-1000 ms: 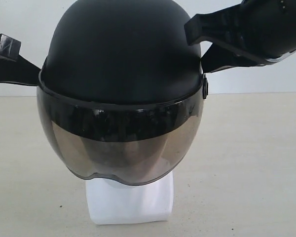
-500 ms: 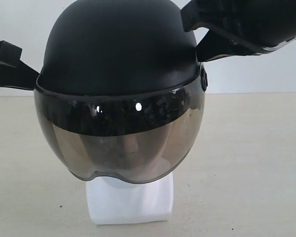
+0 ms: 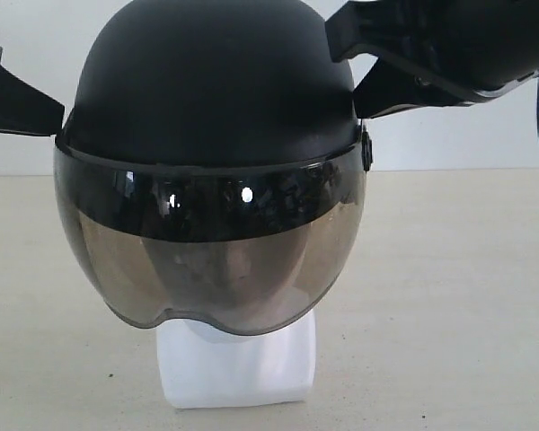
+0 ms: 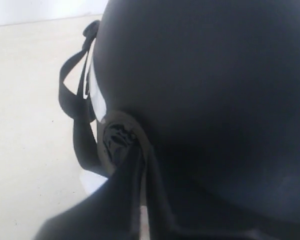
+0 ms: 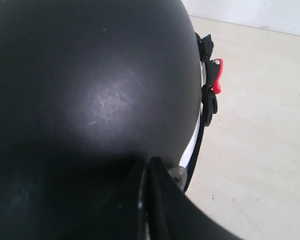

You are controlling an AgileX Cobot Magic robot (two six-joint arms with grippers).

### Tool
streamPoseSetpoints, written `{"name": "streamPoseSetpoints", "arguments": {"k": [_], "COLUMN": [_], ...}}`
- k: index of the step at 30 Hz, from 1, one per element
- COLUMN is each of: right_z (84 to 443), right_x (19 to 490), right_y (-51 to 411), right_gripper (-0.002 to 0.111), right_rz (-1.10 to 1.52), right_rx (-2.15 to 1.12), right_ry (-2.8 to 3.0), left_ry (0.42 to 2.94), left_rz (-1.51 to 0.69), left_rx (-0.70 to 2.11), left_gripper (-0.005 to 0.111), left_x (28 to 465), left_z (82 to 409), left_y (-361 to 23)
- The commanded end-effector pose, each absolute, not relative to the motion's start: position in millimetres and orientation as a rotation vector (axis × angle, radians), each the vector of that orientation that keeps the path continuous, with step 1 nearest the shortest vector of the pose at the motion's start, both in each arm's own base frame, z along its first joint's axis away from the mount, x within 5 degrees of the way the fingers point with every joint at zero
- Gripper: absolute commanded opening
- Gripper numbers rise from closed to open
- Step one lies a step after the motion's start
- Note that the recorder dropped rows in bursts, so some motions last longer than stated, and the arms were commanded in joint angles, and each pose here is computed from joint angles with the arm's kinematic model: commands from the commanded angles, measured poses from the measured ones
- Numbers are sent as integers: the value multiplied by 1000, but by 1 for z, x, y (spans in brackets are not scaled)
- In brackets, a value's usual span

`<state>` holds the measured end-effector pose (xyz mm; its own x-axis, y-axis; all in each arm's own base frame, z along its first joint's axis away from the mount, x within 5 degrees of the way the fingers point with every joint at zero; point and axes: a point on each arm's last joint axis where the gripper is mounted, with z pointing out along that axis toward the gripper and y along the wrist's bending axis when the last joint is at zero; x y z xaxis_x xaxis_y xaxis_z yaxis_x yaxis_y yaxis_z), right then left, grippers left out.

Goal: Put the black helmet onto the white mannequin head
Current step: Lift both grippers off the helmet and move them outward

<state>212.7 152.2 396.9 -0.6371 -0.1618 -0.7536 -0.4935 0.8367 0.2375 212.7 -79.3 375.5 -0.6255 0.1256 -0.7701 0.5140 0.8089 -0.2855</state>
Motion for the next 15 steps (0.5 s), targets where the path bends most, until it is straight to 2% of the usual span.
{"name": "streamPoseSetpoints", "arguments": {"k": [1,7,15], "right_z": [402,415,431], "right_x": [208,193,165], "right_y": [152,139,115], "right_gripper": [0,0,0], "right_rz": [580,546,459], "right_rx": [-484,-471,-505], "right_ry": [2225,2192,2165], "left_ry": [2205,2176,2139], "left_rz": [-649,-637,-597], "left_rx": [493,513,610], "left_gripper": [4,4,4], "left_x": [207,194,151], "left_z": [378,386,402], "left_y": [-81,-79,-72]}}
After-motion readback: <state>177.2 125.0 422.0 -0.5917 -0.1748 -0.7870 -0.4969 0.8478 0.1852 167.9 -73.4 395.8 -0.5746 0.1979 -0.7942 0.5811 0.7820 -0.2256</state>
